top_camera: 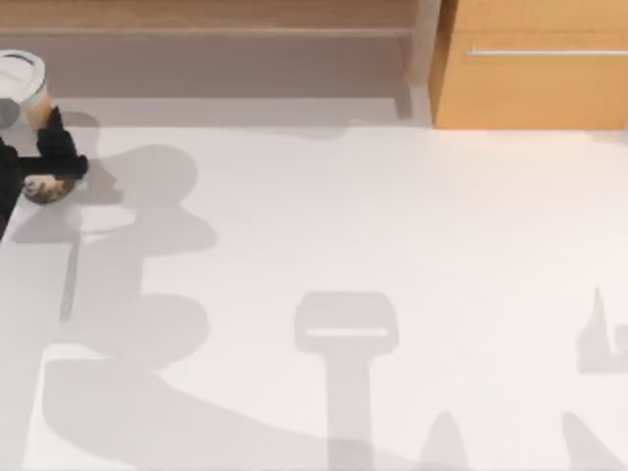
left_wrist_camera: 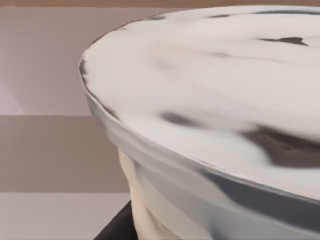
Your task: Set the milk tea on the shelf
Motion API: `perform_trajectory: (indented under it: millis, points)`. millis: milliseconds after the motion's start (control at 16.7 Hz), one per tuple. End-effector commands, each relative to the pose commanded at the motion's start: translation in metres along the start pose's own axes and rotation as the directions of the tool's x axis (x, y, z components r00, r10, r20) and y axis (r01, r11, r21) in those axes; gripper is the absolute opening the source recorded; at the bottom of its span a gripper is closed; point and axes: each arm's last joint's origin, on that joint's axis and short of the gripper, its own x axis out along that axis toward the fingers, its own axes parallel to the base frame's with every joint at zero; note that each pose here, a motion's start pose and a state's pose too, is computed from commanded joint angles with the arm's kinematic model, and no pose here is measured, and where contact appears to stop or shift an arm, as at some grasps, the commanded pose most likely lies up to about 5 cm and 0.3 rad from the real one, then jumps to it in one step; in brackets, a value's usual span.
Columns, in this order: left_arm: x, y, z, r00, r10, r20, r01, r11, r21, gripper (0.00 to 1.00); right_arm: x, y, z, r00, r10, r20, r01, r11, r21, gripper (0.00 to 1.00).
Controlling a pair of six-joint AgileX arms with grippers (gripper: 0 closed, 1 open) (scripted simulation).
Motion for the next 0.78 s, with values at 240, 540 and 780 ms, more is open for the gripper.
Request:
perform_trajectory:
  millis: [240,540,780]
  points:
    - [0.0,0.0,0.005,1.0,0.0,0.0,0.0,1.0,0.0,0.0,0.0,0.0,0.0,1.0,0.0,0.0,0.0,1.0,0.0,1.0]
    - [0.001,-0.003,0.008,1.0,-0.006,0.013,0.006,1.0,0.004,0.0,0.0,0.0,0.0,1.0,0.0,0.0,0.0,1.0,0.0,1.0]
    - [0.004,-0.052,0.023,0.995,-0.101,0.016,0.101,0.995,0.011,0.0,0.0,0.0,0.0,1.0,0.0,0.0,0.0,1.0,0.0,1.0]
